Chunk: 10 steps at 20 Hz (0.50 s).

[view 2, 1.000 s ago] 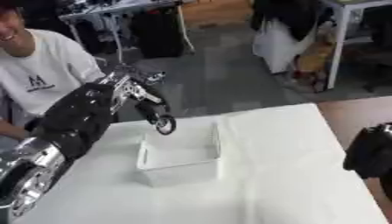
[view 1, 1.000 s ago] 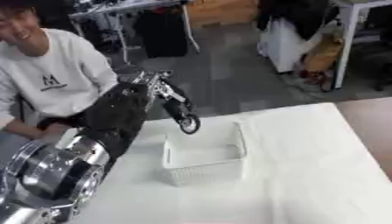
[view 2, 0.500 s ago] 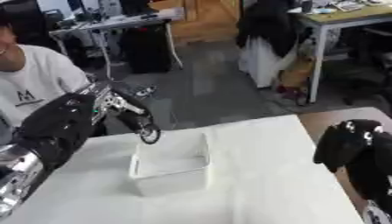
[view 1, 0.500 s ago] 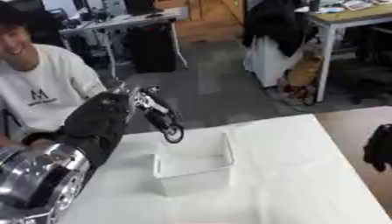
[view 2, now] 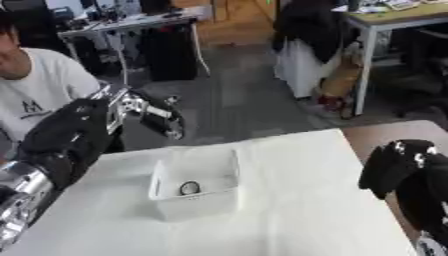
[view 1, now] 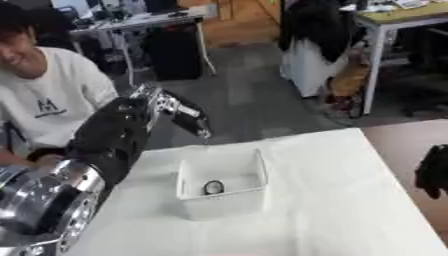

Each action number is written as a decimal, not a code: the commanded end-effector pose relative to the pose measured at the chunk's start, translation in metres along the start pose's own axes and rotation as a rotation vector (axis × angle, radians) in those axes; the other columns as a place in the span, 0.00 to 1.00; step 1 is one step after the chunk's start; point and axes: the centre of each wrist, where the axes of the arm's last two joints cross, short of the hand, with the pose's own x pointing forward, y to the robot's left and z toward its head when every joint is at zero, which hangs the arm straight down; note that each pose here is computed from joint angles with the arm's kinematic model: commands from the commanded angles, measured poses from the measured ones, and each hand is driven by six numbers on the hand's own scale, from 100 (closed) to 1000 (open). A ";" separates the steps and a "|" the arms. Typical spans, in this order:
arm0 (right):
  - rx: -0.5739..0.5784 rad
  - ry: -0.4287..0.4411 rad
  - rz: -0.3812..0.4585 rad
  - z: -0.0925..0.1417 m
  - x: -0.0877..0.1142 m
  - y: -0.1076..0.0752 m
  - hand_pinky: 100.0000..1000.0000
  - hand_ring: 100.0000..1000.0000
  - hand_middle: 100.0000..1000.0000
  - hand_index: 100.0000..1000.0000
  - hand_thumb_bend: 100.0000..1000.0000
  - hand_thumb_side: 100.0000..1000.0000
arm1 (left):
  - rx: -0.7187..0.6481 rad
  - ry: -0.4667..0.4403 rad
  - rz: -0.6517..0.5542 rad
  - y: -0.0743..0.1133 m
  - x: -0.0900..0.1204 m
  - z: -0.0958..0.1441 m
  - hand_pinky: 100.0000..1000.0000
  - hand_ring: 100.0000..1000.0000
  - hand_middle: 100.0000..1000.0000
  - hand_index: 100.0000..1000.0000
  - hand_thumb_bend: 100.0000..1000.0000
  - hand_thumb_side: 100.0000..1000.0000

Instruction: Pick up objects on the table and place them in the box.

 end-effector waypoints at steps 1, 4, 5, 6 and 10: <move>0.175 -0.121 0.125 0.000 0.004 -0.009 0.00 0.33 0.30 0.43 0.00 0.88 | 0.221 -0.072 -0.202 0.037 -0.026 0.056 1.00 1.00 1.00 1.00 0.21 0.77; 0.171 -0.116 0.130 0.002 0.003 -0.009 0.00 0.33 0.31 0.43 0.00 0.88 | 0.490 -0.063 -0.193 0.020 -0.038 0.074 1.00 1.00 1.00 1.00 0.14 0.72; 0.168 -0.117 0.129 0.002 0.002 -0.009 0.00 0.33 0.31 0.43 0.00 0.88 | 0.557 -0.064 -0.175 0.012 -0.041 0.078 1.00 1.00 1.00 1.00 0.11 0.72; 0.162 -0.117 0.128 0.003 0.002 -0.009 0.00 0.33 0.31 0.43 0.00 0.88 | 0.617 -0.069 -0.155 0.004 -0.043 0.081 1.00 1.00 1.00 1.00 0.08 0.73; 0.140 -0.118 0.124 0.004 -0.001 -0.006 0.00 0.33 0.32 0.44 0.00 0.87 | 0.805 -0.117 -0.034 -0.030 -0.044 0.092 1.00 0.96 1.00 1.00 0.00 0.76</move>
